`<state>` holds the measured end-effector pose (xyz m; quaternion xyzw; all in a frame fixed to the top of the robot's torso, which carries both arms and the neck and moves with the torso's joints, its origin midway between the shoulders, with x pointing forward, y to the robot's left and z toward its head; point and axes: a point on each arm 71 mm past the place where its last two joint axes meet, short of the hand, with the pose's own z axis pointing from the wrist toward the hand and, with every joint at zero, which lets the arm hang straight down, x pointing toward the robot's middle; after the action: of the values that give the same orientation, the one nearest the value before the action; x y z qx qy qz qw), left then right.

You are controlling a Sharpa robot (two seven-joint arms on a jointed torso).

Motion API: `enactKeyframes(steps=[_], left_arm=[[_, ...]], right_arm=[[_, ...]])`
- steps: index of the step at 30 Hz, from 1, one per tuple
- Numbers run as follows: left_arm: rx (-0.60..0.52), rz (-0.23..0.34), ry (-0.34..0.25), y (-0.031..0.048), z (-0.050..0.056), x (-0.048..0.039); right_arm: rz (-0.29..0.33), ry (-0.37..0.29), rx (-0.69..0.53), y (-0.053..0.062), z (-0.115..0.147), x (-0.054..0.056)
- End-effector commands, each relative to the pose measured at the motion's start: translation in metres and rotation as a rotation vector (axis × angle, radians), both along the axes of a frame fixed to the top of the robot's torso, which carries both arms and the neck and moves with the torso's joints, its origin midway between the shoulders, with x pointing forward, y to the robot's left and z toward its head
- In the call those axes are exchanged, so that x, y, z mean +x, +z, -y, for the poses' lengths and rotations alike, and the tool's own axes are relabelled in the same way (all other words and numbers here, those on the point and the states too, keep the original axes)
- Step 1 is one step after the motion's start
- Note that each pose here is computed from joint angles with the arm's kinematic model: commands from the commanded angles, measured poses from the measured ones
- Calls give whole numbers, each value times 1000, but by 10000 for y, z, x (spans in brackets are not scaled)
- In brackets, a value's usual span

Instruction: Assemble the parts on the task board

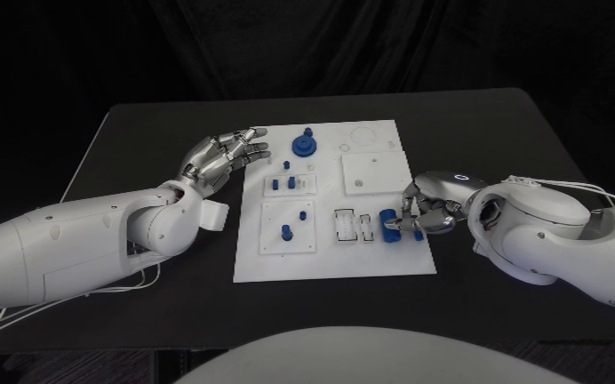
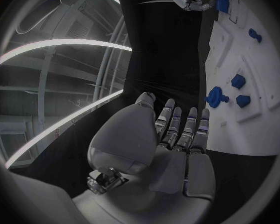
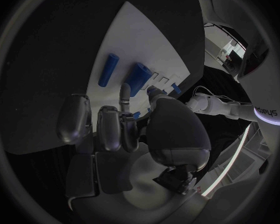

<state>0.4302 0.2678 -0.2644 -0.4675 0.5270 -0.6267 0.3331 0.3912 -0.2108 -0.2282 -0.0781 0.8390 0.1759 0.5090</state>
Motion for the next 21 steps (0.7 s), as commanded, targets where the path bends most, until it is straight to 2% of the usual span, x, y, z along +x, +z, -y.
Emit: enactKeyframes(steps=[1,12,21], left_arm=[[-15,-1,-13,10,23,7],[-9,-16,-18,-14,25,24],[-8,-27,-26,-31,33,33]], right_arm=[[40,-15,-77,-1,11,-21],[32,-18,-68,-53,-21,-43],[-4,-30,-104,-152,-17,-23]])
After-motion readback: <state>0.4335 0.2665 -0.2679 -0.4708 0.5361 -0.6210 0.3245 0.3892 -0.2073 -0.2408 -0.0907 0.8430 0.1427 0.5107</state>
